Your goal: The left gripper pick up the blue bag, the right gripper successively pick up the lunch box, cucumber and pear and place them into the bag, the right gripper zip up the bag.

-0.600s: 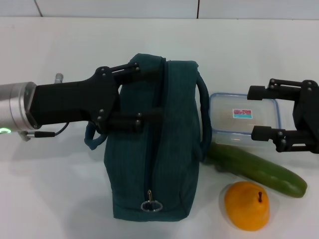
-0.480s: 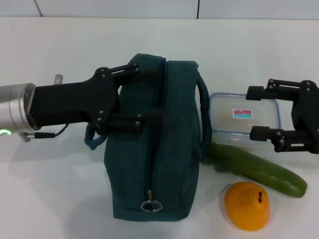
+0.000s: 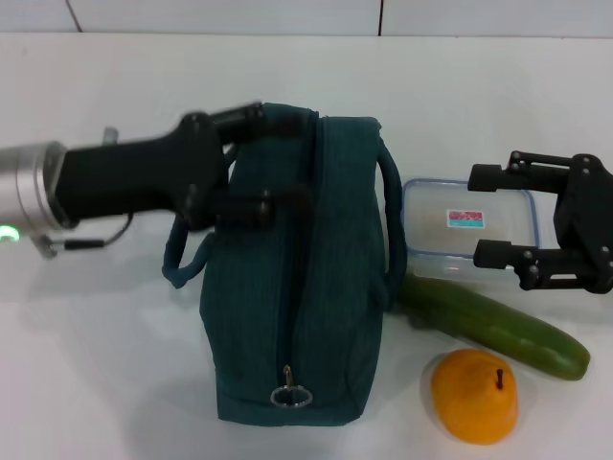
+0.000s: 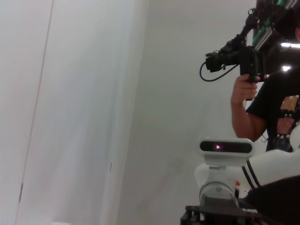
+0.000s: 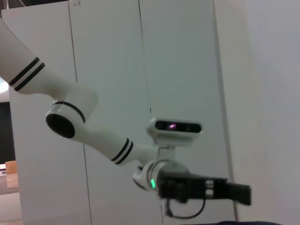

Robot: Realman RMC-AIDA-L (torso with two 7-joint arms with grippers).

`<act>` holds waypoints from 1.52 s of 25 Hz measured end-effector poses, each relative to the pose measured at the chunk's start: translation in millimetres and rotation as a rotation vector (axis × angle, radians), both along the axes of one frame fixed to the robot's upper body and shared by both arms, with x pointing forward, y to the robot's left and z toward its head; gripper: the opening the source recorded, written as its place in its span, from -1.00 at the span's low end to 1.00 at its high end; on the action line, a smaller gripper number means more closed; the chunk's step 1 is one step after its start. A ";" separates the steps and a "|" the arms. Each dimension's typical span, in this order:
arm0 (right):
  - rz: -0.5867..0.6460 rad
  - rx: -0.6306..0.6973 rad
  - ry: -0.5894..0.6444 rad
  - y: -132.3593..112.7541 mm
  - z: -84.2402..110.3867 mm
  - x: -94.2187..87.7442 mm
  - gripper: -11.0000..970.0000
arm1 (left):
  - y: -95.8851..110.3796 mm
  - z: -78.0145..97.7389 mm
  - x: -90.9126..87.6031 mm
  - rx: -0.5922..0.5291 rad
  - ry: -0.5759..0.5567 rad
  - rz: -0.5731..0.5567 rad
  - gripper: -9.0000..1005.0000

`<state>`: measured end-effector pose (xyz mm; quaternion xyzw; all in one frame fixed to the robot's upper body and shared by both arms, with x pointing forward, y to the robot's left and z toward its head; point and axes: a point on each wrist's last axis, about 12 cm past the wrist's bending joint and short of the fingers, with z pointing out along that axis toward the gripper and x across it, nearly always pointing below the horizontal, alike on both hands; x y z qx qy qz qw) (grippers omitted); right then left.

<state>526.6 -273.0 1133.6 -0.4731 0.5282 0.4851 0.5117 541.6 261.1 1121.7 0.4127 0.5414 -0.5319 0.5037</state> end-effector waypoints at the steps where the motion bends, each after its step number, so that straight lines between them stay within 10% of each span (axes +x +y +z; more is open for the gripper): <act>1: -0.001 0.000 0.000 0.0 0.0 0.1 0.51 | 1.0 4.2 5.3 0.001 0.037 0.004 0.72; 13: -0.031 0.002 -0.011 -7.2 2.4 1.9 0.51 | 9.9 36.1 37.6 0.067 0.214 -0.011 0.70; 23: -0.039 -0.003 -0.021 -3.1 3.7 6.1 0.51 | 16.8 65.3 33.0 -0.076 0.091 0.047 0.69; 30: -0.046 0.001 -0.028 -3.1 5.2 6.6 0.50 | 14.5 86.4 23.3 0.037 0.120 0.156 0.68; 38: -0.042 -0.010 -0.029 -4.0 5.5 7.1 0.50 | 19.8 71.1 -1.8 0.151 0.226 0.203 0.67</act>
